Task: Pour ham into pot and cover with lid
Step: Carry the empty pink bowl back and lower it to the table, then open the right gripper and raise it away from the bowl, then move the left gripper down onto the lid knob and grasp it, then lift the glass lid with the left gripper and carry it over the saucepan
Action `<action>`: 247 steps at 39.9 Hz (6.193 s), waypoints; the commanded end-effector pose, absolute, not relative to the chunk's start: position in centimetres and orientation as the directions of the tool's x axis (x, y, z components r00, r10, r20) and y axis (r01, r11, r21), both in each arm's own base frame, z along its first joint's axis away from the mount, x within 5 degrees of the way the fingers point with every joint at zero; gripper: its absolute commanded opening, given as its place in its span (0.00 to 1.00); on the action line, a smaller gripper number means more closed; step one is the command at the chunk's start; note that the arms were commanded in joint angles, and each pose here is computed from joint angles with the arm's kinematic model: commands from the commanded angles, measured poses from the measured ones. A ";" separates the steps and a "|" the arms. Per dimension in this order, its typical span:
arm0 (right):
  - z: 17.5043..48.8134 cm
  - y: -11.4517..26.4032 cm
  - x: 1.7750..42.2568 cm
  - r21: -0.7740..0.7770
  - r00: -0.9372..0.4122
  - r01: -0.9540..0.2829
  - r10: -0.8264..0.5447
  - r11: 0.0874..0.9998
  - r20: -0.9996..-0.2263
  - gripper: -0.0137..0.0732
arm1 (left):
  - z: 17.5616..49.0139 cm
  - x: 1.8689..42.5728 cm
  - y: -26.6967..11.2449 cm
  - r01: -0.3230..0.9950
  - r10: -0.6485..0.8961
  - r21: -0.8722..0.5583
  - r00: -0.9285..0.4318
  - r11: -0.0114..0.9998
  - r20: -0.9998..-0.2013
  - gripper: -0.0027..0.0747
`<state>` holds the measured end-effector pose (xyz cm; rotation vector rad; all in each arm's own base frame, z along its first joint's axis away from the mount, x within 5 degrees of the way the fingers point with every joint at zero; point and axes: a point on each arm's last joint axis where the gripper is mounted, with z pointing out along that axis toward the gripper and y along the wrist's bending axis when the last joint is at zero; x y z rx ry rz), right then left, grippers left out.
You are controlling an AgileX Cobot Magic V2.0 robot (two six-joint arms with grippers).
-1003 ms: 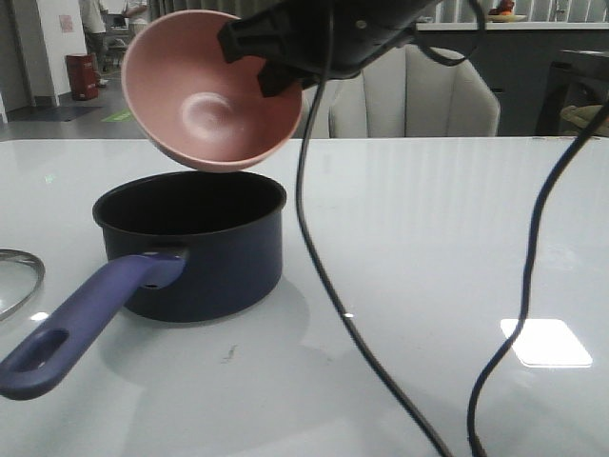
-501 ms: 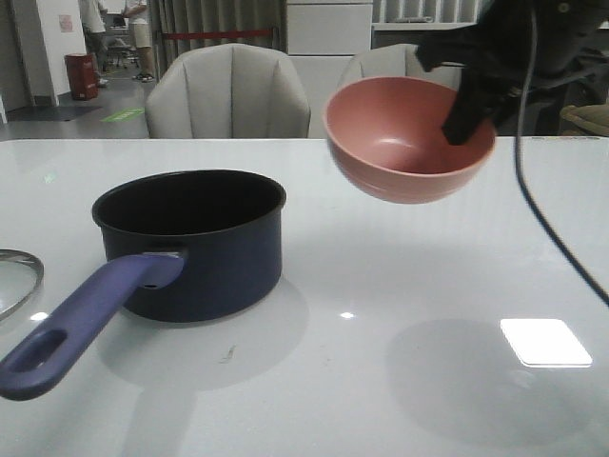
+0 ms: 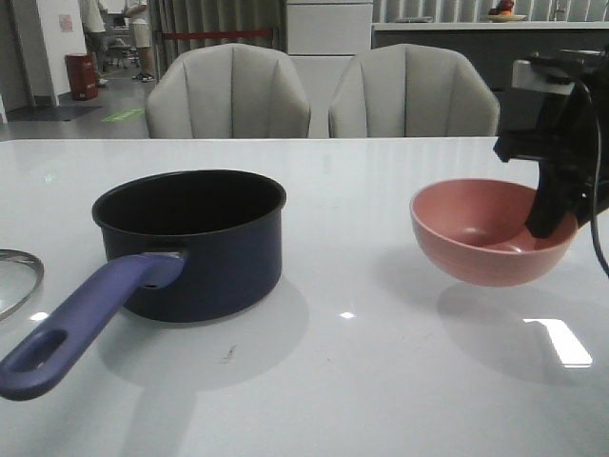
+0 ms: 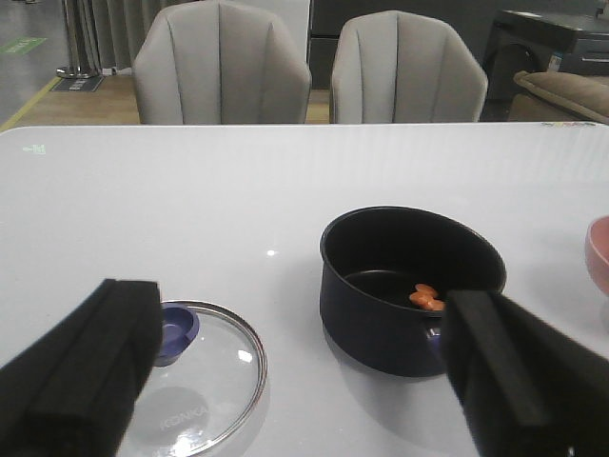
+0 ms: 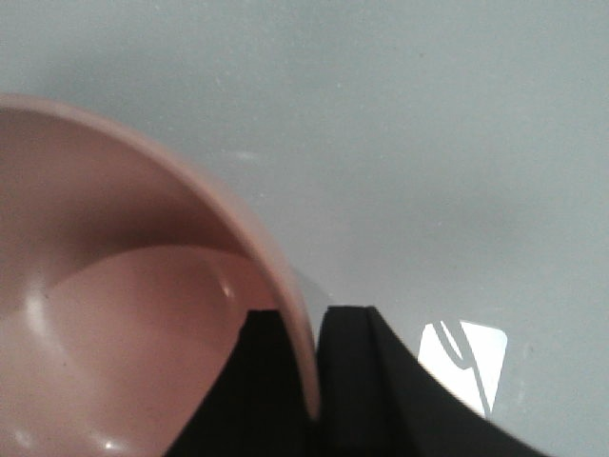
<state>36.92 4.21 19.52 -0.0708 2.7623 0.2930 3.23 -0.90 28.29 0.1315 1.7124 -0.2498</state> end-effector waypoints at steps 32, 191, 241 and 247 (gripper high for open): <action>34.5 4.7 29.5 0.055 -0.586 -0.251 -0.106 0.966 -0.803 0.70 | 29.8 3.2 -0.9 0.248 -0.086 -0.100 -0.065 0.964 -0.994 0.84; 25.9 2.7 6.7 0.057 -0.027 -0.365 0.050 0.929 -0.998 0.36 | 22.5 38.3 1.9 -0.256 -0.262 -0.056 -0.957 0.965 -0.125 0.84; 25.9 2.7 6.7 0.057 -0.027 -0.365 0.050 0.929 -0.998 0.36 | 24.0 38.1 1.7 -0.231 -0.241 -0.078 -0.953 0.970 -0.183 0.39; 25.9 2.7 6.7 0.057 -0.027 -0.365 0.050 0.929 -0.998 0.36 | 26.9 37.7 1.7 -0.223 -0.242 -0.096 -0.930 0.970 -0.277 0.39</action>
